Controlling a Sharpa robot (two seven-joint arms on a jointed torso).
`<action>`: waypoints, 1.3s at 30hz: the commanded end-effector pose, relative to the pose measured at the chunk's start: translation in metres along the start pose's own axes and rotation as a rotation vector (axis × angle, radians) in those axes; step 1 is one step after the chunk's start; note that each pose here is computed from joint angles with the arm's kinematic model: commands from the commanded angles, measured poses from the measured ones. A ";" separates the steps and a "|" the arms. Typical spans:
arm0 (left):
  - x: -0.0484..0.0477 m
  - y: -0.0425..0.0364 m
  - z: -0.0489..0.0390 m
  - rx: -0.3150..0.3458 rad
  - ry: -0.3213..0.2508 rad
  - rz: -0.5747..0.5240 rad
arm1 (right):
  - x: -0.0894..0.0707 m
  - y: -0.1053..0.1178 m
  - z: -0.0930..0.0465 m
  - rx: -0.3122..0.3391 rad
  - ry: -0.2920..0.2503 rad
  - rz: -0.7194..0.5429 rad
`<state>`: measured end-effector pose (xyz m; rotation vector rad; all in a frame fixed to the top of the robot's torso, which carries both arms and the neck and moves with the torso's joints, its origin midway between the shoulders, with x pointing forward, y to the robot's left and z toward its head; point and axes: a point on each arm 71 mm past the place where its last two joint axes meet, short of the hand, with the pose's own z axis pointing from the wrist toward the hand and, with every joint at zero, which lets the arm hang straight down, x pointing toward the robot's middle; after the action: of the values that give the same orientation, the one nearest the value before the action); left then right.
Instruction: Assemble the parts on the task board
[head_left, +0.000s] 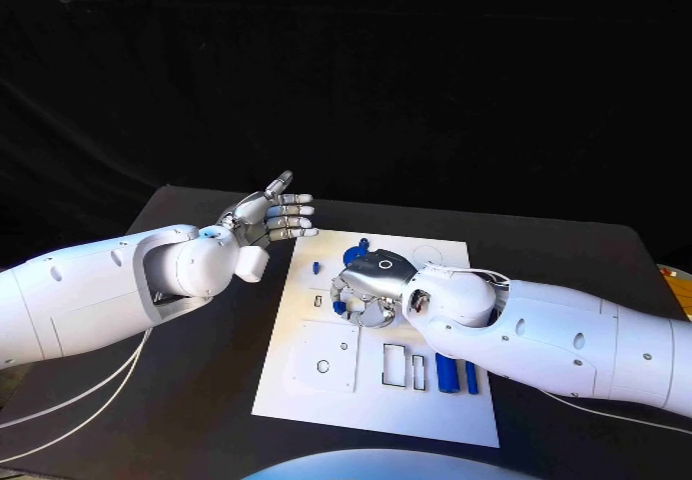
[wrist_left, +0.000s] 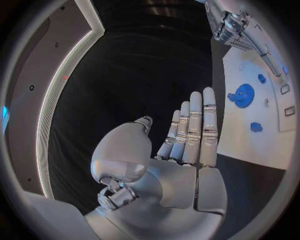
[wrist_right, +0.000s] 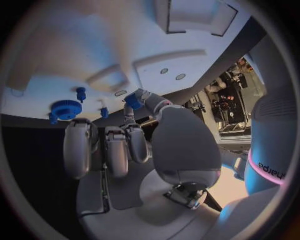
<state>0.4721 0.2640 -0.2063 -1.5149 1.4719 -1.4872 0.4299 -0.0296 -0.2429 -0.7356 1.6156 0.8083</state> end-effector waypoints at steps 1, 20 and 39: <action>0.0030 -0.0009 0.0003 0.005 0.024 -0.001 | 0.002 -0.005 0.000 0.089 0.032 0.001; 0.0033 -0.0010 0.0000 0.006 0.030 0.010 | 0.003 -0.008 -0.001 0.192 0.059 -0.028; 0.0034 -0.0007 0.0000 0.001 0.036 0.015 | 0.004 -0.007 0.002 0.215 0.072 -0.040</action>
<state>0.4718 0.2640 -0.2063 -1.5002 1.4855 -1.4867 0.4351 -0.0313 -0.2469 -0.6389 1.7104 0.6058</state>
